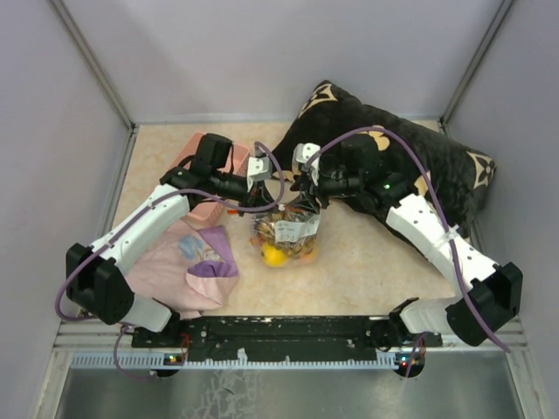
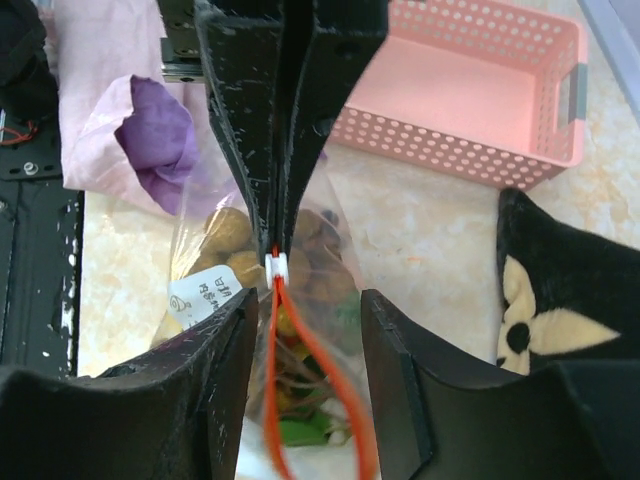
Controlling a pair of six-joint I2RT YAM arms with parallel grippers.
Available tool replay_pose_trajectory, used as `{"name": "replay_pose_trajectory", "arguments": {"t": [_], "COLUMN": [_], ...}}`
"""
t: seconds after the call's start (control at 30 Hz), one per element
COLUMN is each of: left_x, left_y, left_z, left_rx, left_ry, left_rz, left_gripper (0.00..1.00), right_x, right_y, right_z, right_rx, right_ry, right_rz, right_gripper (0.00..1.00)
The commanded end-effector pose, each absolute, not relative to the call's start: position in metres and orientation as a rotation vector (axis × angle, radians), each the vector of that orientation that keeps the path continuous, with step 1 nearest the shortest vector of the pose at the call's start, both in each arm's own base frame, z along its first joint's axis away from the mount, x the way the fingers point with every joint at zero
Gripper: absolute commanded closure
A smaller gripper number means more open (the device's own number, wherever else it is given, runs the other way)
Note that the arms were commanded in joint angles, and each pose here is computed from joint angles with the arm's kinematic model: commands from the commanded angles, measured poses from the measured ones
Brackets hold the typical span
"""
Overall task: Place the food in the zip-top bag and seal the zipper
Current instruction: Pick up the zipper food storage bag at the center of the board, then zip the zipper food storage bag at the center of the board.
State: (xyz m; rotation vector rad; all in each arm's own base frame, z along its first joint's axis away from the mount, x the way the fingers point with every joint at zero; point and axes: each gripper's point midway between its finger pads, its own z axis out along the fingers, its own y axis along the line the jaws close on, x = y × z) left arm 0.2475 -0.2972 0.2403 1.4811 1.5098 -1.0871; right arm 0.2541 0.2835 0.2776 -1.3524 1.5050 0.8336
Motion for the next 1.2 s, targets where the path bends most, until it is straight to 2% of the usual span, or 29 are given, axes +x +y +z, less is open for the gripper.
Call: {"name": "replay_pose_trajectory", "arguments": {"t": [0.0,0.33,0.53,1.07,1.17], "left_x": [0.240,0.242,0.241,0.238,0.237], "left_y": [-0.298,-0.303,-0.304,-0.307,-0.307], "left_z": [0.250,0.249,0.251,0.252,0.252], "left_rx": [1.505,1.507,1.507,1.514,1.516], "left_ry": [1.463,1.479,1.472,1.453,1.450], "left_rz": [-1.072,-1.050,-1.045,-1.054,-1.065], "left_gripper": [1.00,1.00,1.00,1.00,1.00], "right_x": [0.248,0.236,0.239,0.246,0.243], "right_y": [0.297,0.307,0.309,0.314,0.317], "right_z": [0.293,0.271,0.257,0.237,0.238], "right_rx": [-1.488,-1.563,-1.550,-1.567,-1.568], "right_ry": [1.264,1.279,1.362,1.398,1.380], "right_rz": [0.827,0.888,0.872,0.880,0.912], "right_gripper": [0.53,0.50,0.55,0.75,0.88]}}
